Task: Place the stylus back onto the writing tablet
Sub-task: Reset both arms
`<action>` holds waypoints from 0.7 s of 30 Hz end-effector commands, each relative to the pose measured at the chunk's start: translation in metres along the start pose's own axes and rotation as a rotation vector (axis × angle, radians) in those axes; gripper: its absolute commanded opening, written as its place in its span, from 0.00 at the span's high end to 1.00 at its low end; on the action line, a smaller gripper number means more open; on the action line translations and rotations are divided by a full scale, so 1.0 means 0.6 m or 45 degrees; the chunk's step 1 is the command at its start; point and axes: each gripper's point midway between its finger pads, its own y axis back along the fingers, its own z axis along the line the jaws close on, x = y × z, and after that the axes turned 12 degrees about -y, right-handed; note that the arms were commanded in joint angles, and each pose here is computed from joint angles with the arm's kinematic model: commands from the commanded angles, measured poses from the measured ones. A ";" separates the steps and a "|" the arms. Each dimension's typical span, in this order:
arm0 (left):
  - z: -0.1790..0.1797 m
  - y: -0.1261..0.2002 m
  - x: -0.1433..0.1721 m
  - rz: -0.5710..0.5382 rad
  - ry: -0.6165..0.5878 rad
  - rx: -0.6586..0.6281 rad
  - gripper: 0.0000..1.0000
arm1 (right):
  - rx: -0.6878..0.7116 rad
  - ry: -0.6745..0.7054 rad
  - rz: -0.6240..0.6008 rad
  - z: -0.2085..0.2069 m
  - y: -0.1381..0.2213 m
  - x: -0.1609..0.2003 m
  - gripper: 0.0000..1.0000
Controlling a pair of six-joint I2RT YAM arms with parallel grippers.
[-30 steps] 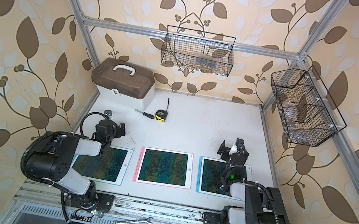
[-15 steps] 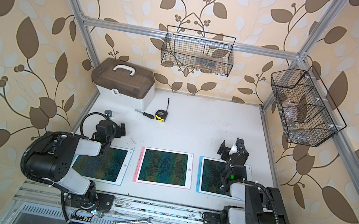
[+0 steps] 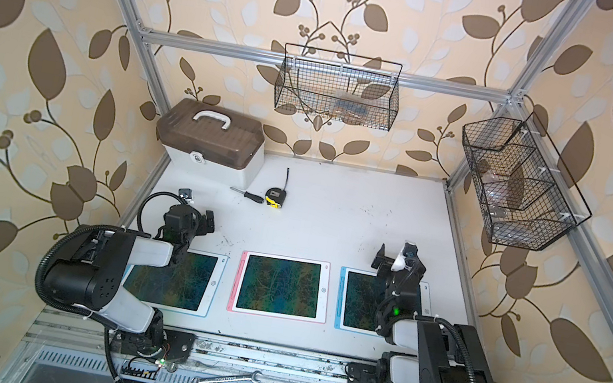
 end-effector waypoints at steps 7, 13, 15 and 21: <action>0.003 0.005 -0.026 -0.079 0.008 -0.003 0.01 | 0.061 -0.030 -0.067 -0.007 -0.006 -0.026 0.00; 0.004 0.005 -0.026 -0.080 0.009 -0.003 0.01 | 0.072 0.003 0.001 0.000 -0.028 -0.018 0.00; 0.004 0.005 -0.027 -0.080 0.009 -0.003 0.01 | 0.071 0.010 -0.011 0.003 -0.027 -0.020 0.00; 0.003 0.005 -0.025 -0.077 0.007 -0.001 0.01 | -0.014 0.037 -0.010 0.020 -0.021 -0.019 0.00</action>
